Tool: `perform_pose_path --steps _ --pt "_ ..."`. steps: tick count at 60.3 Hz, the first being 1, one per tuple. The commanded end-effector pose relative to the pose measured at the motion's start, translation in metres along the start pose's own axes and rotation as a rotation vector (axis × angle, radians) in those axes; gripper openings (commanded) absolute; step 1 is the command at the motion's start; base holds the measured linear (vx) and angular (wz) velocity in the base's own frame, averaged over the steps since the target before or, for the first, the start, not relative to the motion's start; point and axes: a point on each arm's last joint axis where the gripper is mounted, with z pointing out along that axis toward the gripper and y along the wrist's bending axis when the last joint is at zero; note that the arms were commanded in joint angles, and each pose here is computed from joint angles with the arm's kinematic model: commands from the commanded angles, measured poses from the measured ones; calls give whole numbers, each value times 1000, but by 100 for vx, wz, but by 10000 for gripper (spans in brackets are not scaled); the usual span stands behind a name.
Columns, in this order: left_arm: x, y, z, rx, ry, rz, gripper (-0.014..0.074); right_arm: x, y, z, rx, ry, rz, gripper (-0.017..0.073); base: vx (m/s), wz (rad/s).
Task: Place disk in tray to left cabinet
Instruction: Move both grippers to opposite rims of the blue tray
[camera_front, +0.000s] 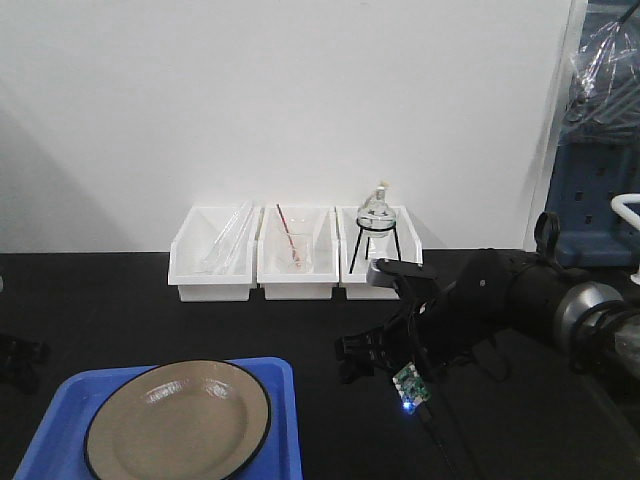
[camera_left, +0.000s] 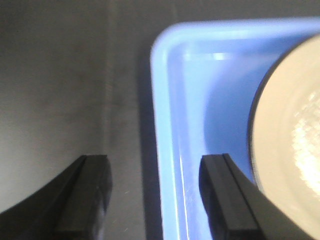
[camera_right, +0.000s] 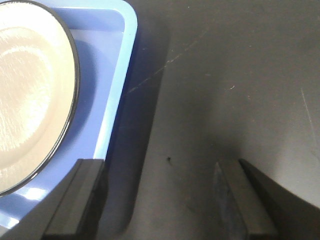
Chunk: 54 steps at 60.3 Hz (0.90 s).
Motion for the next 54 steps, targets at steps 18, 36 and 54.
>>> perform_pose_path --steps 18,36,54 --pt "-6 5 49 46 5 -33 518 -19 12 -36 -25 -141 -14 503 0 0" --pt "-2 -1 72 143 31 -42 491 -21 12 -36 -23 -160 -13 503 0 0" --pt "-4 -34 78 254 25 -28 462 -18 5 -15 -13 -137 57 503 0 0"
